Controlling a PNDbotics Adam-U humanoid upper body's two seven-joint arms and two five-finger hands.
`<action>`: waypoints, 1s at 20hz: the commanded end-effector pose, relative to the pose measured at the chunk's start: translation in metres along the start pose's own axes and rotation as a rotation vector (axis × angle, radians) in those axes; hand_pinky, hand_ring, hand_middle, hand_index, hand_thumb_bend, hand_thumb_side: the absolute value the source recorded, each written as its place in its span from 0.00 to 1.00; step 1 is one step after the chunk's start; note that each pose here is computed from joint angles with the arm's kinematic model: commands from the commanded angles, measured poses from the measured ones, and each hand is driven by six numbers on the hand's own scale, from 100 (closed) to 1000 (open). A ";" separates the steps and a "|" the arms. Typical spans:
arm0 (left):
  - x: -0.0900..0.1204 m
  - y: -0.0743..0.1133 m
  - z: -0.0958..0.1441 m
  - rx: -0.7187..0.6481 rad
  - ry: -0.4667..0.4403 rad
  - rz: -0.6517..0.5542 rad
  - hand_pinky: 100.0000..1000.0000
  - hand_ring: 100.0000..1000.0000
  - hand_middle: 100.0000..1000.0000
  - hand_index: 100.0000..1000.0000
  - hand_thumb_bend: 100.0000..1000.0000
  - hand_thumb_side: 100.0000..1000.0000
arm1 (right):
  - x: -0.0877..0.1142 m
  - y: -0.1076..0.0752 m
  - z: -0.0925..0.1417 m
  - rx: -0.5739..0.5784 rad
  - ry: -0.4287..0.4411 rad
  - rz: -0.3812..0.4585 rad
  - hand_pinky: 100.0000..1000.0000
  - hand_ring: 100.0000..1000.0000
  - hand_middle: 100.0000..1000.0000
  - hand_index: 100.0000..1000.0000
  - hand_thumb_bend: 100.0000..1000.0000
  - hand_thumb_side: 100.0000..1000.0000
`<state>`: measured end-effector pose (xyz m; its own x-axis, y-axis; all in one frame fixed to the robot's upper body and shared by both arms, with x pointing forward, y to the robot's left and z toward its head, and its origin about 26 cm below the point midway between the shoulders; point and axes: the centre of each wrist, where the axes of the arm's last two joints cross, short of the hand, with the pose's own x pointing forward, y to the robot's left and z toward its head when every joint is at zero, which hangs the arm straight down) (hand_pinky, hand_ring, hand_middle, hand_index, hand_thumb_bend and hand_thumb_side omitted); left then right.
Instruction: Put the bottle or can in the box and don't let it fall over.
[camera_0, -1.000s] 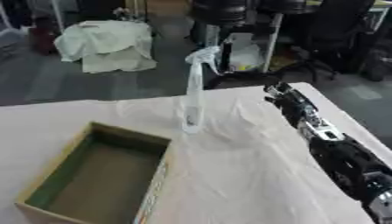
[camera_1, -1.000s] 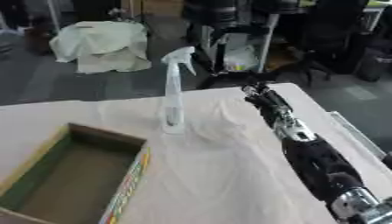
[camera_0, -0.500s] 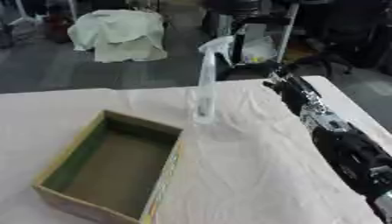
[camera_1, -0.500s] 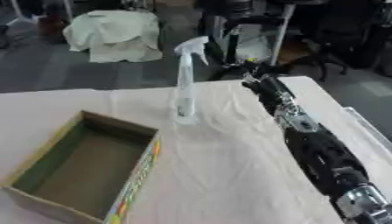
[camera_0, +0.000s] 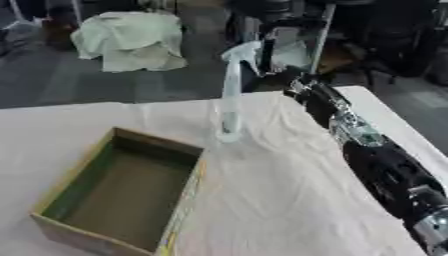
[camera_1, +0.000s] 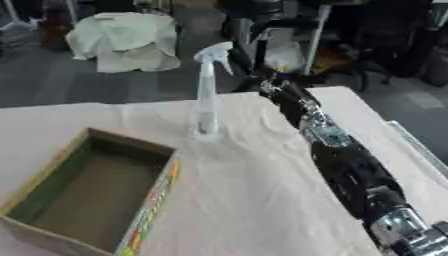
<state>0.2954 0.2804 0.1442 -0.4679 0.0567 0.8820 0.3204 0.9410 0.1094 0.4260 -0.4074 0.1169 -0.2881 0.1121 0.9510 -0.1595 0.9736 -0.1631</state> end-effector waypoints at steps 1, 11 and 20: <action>0.007 0.002 -0.004 -0.013 -0.020 -0.012 1.00 0.94 1.00 0.83 0.00 0.79 | 0.019 0.000 -0.011 0.038 -0.041 0.030 0.98 1.00 1.00 1.00 0.00 0.41; 0.007 0.001 -0.004 -0.016 -0.022 -0.010 1.00 0.94 1.00 0.83 0.00 0.78 | 0.018 0.015 -0.018 0.090 -0.029 0.036 0.99 1.00 1.00 1.00 0.00 0.41; 0.007 0.001 -0.005 -0.017 -0.021 -0.007 1.00 0.94 1.00 0.83 0.00 0.79 | 0.014 0.026 -0.021 0.138 -0.013 0.059 1.00 1.00 1.00 1.00 0.00 0.41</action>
<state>0.2956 0.2802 0.1445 -0.4671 0.0574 0.8823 0.3228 0.9401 0.1098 0.4348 -0.3753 0.1138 -0.2709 0.1417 0.9521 -0.2726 0.9373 -0.2171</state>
